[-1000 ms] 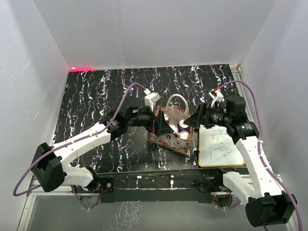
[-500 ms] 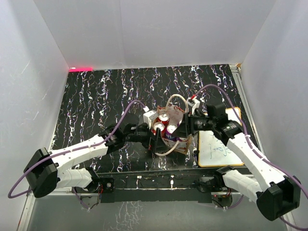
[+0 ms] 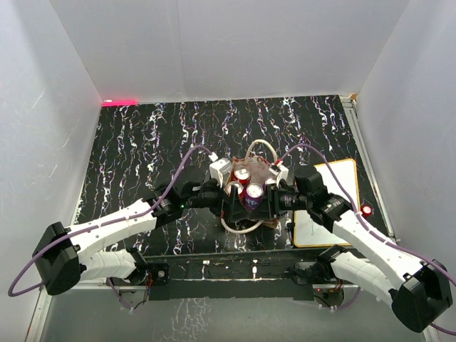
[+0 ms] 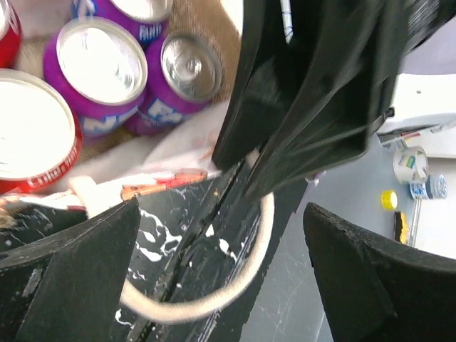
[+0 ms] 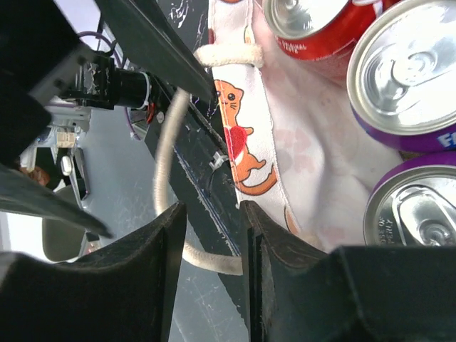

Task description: Take the beverage out of the canvas bag

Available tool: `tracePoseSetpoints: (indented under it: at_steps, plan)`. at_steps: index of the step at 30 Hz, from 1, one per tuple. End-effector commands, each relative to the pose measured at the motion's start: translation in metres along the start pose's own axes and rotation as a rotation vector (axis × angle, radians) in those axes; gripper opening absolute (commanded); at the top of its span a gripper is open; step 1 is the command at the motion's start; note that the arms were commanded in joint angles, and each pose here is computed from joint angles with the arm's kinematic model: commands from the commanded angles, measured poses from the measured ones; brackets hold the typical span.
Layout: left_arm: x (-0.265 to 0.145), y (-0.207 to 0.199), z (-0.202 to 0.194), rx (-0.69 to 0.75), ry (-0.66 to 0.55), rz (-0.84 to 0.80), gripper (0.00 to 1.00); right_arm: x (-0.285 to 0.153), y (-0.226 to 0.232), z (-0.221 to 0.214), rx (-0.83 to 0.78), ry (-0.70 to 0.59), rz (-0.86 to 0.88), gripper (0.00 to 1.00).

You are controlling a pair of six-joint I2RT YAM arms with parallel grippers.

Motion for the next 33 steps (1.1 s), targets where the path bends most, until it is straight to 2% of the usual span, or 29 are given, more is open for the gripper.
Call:
tracePoseSetpoints:
  at_steps: [1,4,6,9,14,20,24,27,33]
  plan:
    - [-0.008,-0.01,0.048,0.118,-0.122,0.102,0.97,0.01,-0.017,-0.018,0.073,0.007,-0.045,0.38]
    - [-0.001,-0.009,0.069,0.138,-0.11,0.189,0.97,0.013,-0.024,-0.023,0.087,0.01,-0.071,0.35]
    - [0.013,-0.001,0.073,0.135,-0.047,0.251,0.97,0.014,-0.026,-0.024,0.09,0.009,-0.084,0.34]
    - [0.03,0.011,0.071,0.133,0.059,0.323,0.91,0.013,-0.025,-0.023,0.083,0.0,-0.092,0.34]
    - [0.041,0.025,0.067,0.161,0.162,0.429,0.87,0.012,-0.026,-0.023,0.075,-0.021,-0.103,0.34]
    - [0.045,0.033,0.074,0.2,0.167,0.528,0.83,0.014,-0.028,-0.023,0.075,-0.017,-0.111,0.34]
    - [0.051,0.036,0.08,0.185,0.12,0.575,0.8,0.015,-0.028,-0.022,0.072,-0.019,-0.11,0.34]
    - [0.06,0.042,0.084,0.186,0.1,0.629,0.76,0.015,-0.027,-0.02,0.066,-0.022,-0.11,0.34]
    - [0.079,0.049,0.087,0.241,0.116,0.761,0.74,0.015,-0.028,-0.019,0.064,-0.023,-0.118,0.34]
Point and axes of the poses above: each gripper's point midway between its finger pads, its own x axis out along the fingers, its own y axis along the line the jaws close on, z = x × y, the point moved 10 cm from there along -x, back along the fingers, and after that the axes turned 6 degrees about x, right-handed, at the moved point
